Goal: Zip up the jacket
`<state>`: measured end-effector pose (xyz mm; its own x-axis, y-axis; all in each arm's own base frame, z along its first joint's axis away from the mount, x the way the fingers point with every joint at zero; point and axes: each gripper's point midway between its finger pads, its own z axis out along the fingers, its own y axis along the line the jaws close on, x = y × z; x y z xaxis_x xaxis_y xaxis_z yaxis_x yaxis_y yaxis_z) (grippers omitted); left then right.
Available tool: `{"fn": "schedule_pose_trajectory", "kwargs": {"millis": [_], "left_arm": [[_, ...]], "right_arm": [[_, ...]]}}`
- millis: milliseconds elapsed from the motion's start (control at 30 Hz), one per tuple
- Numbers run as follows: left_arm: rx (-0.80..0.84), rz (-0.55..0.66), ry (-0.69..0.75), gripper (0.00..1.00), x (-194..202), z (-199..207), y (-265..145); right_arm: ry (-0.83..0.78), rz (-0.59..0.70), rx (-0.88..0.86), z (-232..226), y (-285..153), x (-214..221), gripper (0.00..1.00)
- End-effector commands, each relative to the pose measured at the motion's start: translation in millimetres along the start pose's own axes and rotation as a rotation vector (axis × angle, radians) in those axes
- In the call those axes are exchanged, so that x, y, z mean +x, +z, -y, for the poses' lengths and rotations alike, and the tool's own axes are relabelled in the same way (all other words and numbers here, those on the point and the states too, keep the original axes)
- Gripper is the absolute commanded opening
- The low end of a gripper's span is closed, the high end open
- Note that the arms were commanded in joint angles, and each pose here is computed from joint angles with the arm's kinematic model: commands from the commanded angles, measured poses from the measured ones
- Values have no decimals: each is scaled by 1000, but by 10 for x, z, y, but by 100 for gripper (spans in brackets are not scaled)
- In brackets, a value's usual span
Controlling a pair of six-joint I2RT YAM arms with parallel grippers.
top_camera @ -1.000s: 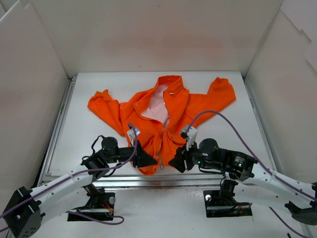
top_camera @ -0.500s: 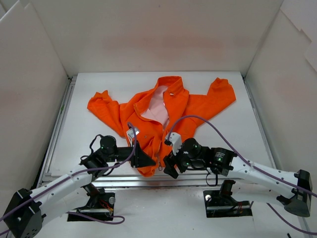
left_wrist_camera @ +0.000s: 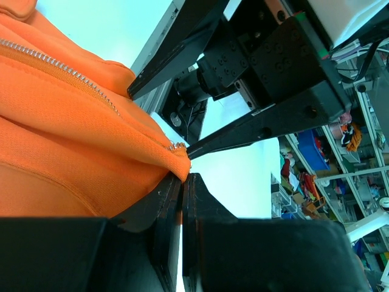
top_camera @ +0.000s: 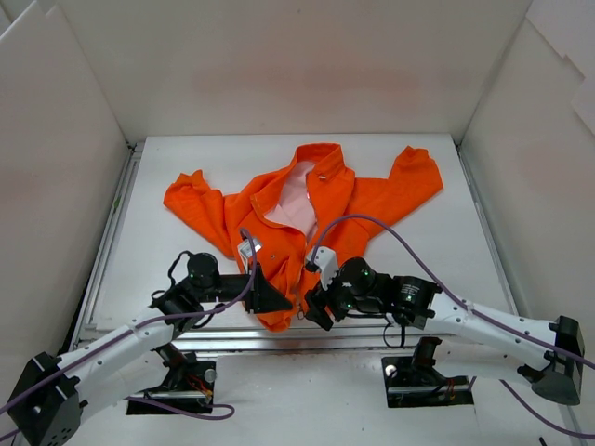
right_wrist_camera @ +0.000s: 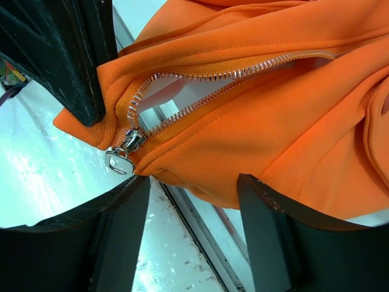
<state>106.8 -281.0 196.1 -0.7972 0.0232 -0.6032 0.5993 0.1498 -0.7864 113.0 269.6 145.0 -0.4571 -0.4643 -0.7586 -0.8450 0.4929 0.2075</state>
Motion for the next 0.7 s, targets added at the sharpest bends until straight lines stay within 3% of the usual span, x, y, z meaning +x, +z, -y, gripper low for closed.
{"fn": "schedule_pose_trajectory", "kwargs": {"millis": [0,167,200,300,667], "left_arm": [[136,43,107,0,-266,416,-14],[157,36,99,0,-255,453,-17],[157,38,94,0,-241,443,-21],[148,32,90,0,-232,425,-19],[56,33,73,0,-201,263,-27]], "right_arm": [[-35,71,-30,-71,22,-212,59],[-41,123,-65,-142,0,-321,26],[-37,134,-61,-135,-8,-340,15],[-32,173,-60,-142,-30,-428,0],[12,278,-117,-276,-136,-682,0]]}}
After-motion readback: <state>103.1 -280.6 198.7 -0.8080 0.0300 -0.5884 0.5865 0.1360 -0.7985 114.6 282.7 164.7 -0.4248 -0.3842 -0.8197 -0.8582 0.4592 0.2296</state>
